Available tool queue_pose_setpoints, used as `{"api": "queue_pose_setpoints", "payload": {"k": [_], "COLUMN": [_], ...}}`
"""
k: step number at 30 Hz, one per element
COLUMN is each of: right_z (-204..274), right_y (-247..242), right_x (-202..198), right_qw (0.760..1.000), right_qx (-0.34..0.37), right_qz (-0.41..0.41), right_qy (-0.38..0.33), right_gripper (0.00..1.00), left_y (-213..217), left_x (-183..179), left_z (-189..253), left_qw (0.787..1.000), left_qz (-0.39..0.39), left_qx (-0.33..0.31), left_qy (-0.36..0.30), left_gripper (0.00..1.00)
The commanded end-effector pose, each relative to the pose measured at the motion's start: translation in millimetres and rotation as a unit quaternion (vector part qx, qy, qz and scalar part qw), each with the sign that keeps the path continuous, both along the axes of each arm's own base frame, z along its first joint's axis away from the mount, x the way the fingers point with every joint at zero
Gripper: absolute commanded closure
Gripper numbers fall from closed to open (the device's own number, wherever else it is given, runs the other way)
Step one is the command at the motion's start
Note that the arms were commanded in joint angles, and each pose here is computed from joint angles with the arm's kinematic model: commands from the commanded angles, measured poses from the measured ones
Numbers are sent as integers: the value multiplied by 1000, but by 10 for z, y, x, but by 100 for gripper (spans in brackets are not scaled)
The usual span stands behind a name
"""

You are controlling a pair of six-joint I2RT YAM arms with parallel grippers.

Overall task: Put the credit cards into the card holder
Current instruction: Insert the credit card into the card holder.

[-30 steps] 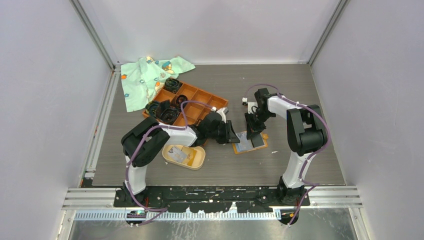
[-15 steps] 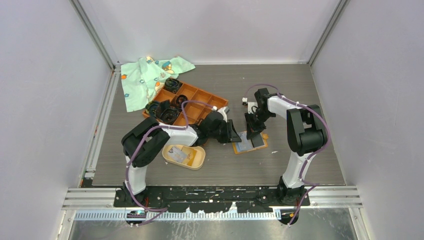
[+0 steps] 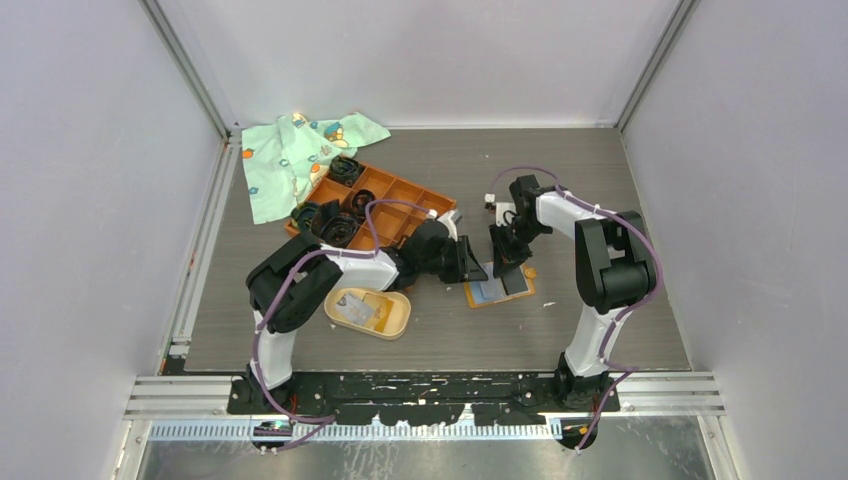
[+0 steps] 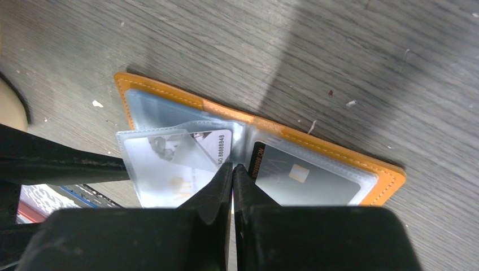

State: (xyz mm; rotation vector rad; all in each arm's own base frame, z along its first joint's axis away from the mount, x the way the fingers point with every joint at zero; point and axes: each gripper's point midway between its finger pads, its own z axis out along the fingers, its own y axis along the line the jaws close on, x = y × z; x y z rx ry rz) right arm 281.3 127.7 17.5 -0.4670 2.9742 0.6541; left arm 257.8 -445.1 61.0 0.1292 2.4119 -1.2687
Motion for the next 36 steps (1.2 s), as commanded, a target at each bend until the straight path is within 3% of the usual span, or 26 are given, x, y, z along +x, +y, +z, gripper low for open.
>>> {"api": "queue_pose_setpoints", "payload": {"k": [1,13,21,24,26,27,29,30,31,34,36], "right_z": [391,1013,1712,2030,2243,2342,2492,2547,2593,2687,2622], "right_y": [25,-460,-902,-977,-954,-913,-754,-643,-507,-136,13], "right_x": [186,386,420,385,348,316,261,227,171,-22,-69], "right_qw": [997,979,940,916,897,888,872,868,866,850,846], "right_qx": [26,42,55,49,50,57,95,130,174,315,334], "right_qz": [1,-67,-122,-117,-99,-85,-48,-35,-15,43,72], "right_qy": [-78,-186,-314,-382,-427,-448,-478,-478,-469,-420,-409], "right_gripper": [90,86,84,81,74,64,29,6,1,0,1], "left_y": [-213,-580,-1035,-1035,-943,-863,-651,-511,-369,146,507], "left_x": [58,65,-31,2,21,24,9,27,8,-48,-80], "left_z": [298,426,263,408,695,867,1177,1300,1390,1448,1517], "left_qw": [998,996,993,992,988,985,975,969,962,938,923], "left_qz": [-15,-49,-106,-110,-112,-111,-112,-103,-101,-97,-83], "left_qx": [-53,-63,-54,-56,-51,-45,-27,-13,0,64,100], "left_qy": [-24,-34,-11,-38,-91,-123,-192,-225,-253,-325,-361], "left_gripper": [67,62,59,58,57,57,57,57,57,55,46]}}
